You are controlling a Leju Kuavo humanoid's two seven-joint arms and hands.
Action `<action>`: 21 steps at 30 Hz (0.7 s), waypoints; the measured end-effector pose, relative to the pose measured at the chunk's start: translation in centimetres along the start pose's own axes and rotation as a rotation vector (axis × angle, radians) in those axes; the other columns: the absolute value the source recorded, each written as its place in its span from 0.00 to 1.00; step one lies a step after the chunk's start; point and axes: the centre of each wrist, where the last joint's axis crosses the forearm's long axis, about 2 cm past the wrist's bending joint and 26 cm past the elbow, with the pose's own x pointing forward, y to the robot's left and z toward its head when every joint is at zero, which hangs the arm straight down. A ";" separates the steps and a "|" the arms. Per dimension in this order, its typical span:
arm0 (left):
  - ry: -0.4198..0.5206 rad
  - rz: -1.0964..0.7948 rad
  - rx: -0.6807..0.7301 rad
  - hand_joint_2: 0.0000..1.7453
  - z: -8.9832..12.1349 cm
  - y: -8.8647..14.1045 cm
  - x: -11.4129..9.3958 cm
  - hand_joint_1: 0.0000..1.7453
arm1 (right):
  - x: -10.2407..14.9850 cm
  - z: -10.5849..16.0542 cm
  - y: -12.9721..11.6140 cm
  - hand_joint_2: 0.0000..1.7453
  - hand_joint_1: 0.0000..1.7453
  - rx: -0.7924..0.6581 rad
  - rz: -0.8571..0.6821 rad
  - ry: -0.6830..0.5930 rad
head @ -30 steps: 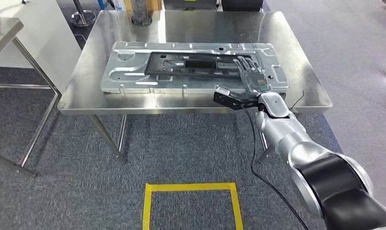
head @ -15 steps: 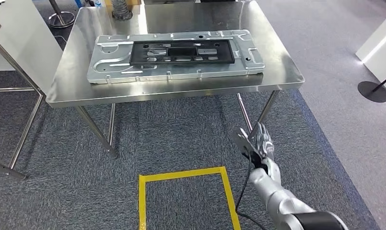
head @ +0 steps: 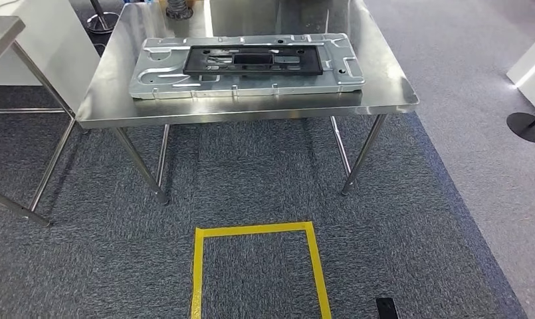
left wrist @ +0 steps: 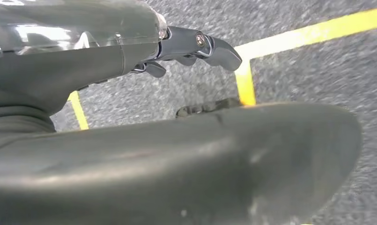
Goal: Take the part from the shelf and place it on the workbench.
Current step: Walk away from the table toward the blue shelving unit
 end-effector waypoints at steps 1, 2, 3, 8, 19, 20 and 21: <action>-0.004 -0.003 0.003 0.00 0.0 0.1 0.1 0.00 | -0.5 0.2 0.1 0.00 0.00 0.021 -0.009 0.025; -0.007 -0.006 0.004 0.00 0.0 0.1 0.2 0.00 | -1.0 0.3 0.2 0.00 0.00 0.042 -0.020 0.047; -0.009 -0.009 0.006 0.00 0.0 0.1 0.2 0.00 | -1.3 0.4 0.3 0.00 0.00 0.059 -0.034 0.065; -0.011 -0.027 0.014 0.00 -0.1 0.1 0.3 0.00 | -2.3 1.3 1.4 0.25 0.00 0.120 -0.098 0.116; 0.041 -0.053 0.017 0.00 -0.1 0.0 0.4 0.00 | -2.0 2.5 4.0 0.00 0.00 0.215 -0.135 0.094; 0.046 -0.053 0.013 0.00 -0.1 -0.1 0.4 0.00 | -1.9 2.5 4.0 0.00 0.00 0.223 -0.128 0.085; 0.051 -0.052 0.009 0.00 -0.1 -0.2 0.4 0.00 | -1.8 2.4 4.0 0.00 0.00 0.229 -0.116 0.077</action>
